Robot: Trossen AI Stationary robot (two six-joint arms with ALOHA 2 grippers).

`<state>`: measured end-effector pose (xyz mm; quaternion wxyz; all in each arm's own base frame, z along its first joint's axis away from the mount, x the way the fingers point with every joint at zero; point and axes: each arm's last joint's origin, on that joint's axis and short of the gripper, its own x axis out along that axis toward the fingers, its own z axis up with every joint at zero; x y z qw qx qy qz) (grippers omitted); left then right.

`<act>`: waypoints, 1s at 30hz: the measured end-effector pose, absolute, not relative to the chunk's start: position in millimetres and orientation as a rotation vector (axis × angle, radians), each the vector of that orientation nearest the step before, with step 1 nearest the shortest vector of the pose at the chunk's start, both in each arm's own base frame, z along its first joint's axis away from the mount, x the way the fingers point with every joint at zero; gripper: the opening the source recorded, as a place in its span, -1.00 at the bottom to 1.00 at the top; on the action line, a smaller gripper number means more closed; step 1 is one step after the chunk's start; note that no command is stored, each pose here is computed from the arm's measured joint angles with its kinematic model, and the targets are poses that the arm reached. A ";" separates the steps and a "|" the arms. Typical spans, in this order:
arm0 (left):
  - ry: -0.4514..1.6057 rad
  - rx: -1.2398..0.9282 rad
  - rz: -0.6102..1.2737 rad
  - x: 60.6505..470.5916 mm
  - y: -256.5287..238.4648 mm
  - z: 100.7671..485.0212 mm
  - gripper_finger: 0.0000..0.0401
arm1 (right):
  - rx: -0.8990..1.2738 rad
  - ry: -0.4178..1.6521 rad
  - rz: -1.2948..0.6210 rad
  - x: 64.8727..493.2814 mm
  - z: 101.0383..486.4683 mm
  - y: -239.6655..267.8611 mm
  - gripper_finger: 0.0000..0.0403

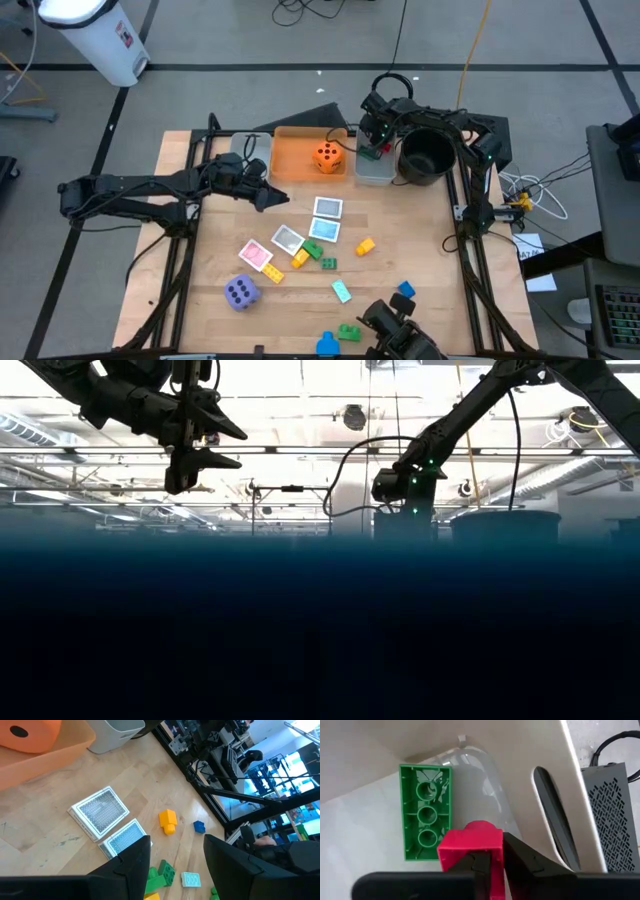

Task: Pick & Place Toys
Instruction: Put the red game piece into the right gray bin, then put the yellow game piece into the right gray bin

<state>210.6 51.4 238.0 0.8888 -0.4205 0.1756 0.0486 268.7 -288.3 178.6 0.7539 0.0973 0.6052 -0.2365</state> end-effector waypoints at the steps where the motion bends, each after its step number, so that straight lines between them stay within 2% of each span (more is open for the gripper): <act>1: 0.365 -0.874 0.101 210.6 51.4 238.0 -0.06 | 0.211 1.319 -0.517 268.8 178.6 -288.4 -0.78; 11: 0.365 -0.878 0.102 210.6 51.4 238.0 -0.06 | 0.225 1.309 -0.533 268.9 179.7 -288.6 -0.41; 17: 0.363 -0.876 0.106 210.6 51.6 238.0 -0.06 | 0.224 1.268 -0.559 267.4 198.2 -282.9 -0.30; 24: 0.350 -0.861 0.142 210.6 52.7 237.9 -0.06 | 0.163 1.140 -0.599 260.4 245.3 -270.1 -0.32; 30: 0.314 -0.848 0.216 210.8 55.1 238.4 -0.06 | 0.216 0.905 -0.700 256.5 297.1 -246.9 -0.33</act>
